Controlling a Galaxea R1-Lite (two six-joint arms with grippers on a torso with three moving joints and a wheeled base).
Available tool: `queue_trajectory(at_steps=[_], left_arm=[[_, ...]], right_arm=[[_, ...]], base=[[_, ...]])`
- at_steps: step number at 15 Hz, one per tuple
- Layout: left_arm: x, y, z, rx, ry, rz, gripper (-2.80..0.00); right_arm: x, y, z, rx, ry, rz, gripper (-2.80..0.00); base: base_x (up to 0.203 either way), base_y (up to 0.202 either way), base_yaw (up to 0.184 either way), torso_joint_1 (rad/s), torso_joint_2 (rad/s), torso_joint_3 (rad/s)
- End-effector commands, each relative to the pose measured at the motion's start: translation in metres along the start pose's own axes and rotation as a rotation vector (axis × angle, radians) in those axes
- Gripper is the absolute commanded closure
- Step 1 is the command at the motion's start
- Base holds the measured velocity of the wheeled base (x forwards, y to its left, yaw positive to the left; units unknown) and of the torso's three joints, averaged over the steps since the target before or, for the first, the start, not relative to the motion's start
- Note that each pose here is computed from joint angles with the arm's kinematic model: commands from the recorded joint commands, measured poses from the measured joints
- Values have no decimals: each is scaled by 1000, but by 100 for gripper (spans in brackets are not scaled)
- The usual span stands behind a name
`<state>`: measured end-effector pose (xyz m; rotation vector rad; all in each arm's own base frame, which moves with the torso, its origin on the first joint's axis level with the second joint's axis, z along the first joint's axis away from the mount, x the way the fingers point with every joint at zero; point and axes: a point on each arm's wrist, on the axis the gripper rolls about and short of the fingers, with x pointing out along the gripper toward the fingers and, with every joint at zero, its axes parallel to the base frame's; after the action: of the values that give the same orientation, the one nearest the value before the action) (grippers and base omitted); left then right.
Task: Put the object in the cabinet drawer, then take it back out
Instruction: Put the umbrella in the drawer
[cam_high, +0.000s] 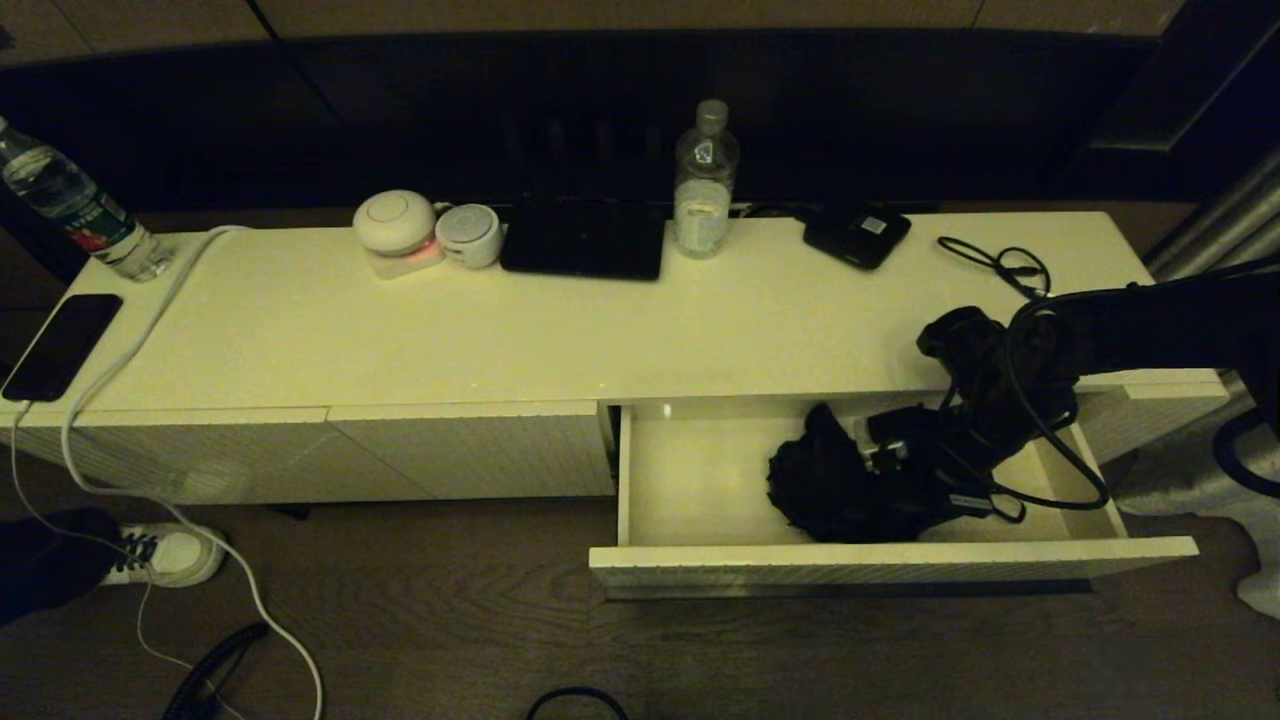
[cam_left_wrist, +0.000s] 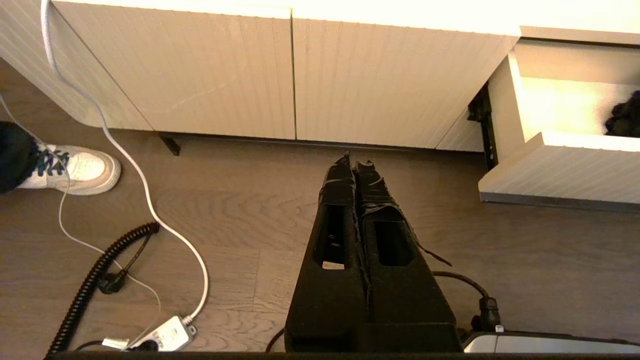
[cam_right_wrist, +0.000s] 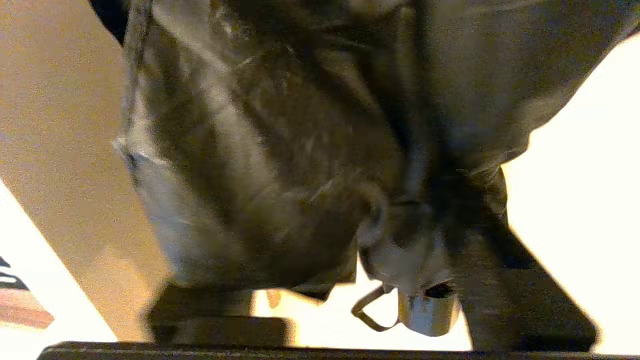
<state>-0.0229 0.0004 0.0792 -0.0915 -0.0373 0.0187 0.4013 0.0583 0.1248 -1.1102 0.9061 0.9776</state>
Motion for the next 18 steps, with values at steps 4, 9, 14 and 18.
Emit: queue_trajectory(at_steps=[4, 9, 14, 18], left_arm=[[0, 0, 0, -1, -2, 1, 0], [0, 0, 0, -1, -2, 1, 0], [0, 0, 0, -1, -2, 1, 0], [0, 0, 0, -1, -2, 1, 0]], right_arm=[[-2, 5, -1, -6, 2, 14, 0], [-31, 19, -1, -17, -13, -26, 0], [-58, 34, -2, -18, -32, -66, 0], [-90, 51, 4, -45, -77, -114, 0]], base=[[0, 0, 0, 0, 0, 0], [0, 0, 0, 0, 0, 0], [0, 0, 0, 0, 0, 0], [0, 0, 0, 0, 0, 0]])
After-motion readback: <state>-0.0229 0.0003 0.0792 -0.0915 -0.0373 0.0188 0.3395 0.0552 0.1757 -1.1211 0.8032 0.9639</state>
